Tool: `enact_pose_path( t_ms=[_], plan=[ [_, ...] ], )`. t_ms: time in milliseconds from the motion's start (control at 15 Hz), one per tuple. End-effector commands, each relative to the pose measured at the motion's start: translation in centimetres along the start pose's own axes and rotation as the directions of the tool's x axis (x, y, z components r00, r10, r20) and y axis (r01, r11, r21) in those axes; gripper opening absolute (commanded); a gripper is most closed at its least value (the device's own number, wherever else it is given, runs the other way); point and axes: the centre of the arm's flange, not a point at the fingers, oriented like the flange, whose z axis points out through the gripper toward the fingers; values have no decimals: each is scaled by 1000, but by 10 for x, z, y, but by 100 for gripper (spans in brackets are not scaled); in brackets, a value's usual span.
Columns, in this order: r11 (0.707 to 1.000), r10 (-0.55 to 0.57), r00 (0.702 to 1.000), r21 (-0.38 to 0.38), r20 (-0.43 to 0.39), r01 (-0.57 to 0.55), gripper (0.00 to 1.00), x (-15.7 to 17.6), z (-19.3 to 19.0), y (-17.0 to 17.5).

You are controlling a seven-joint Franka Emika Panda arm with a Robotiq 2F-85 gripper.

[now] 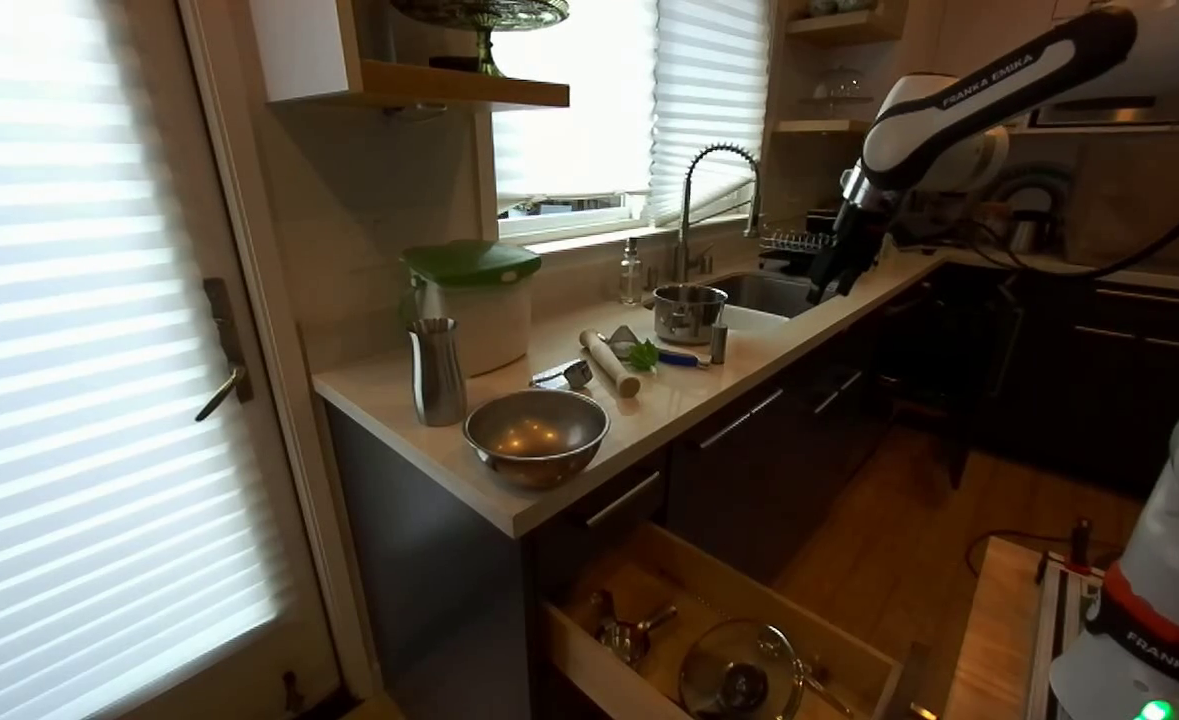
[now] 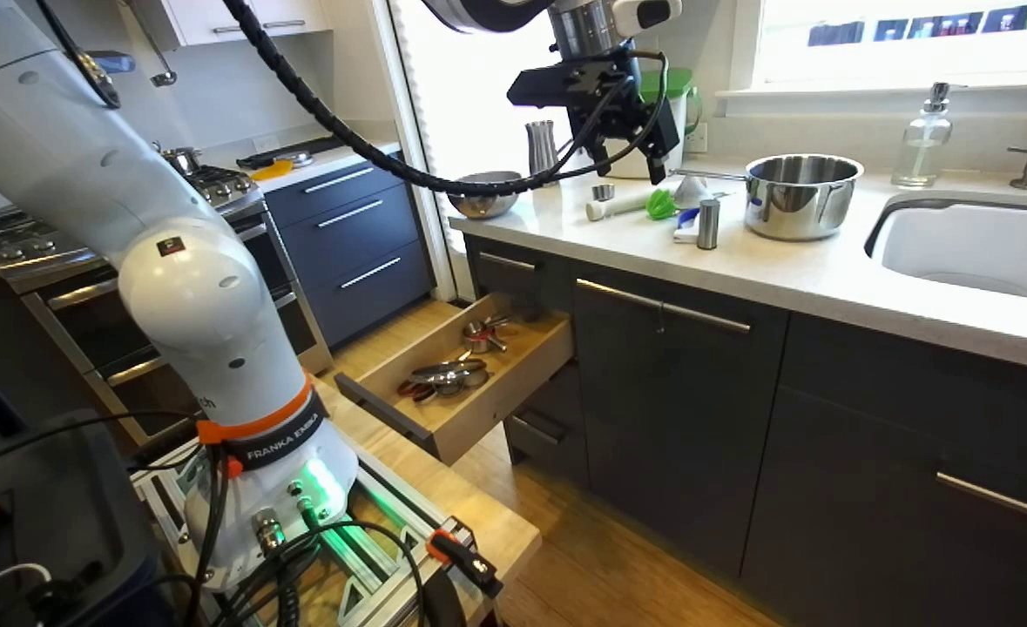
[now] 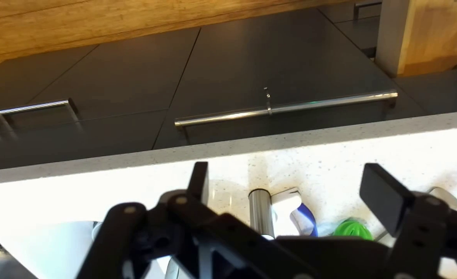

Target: Move the silver cylinder from the counter to the open drawer

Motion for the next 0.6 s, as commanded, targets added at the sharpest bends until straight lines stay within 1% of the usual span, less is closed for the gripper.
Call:
enact_pose_path(
  t_ms=[0,133,200,333,467,533],
  plan=[
    [1000,0,1000,0,0,0,100,0,0,0],
    [1000,0,1000,0,-1,0,100,0,0,0],
    [1000,20,1000,8,-3,-20,100,8,3,-5],
    [1000,10,1000,-11,-6,-10,100,37,9,-19],
    [998,-52,999,-19,11,52,100,66,12,-30],
    [994,-94,995,-47,18,95,100,80,15,-34]
  ],
)
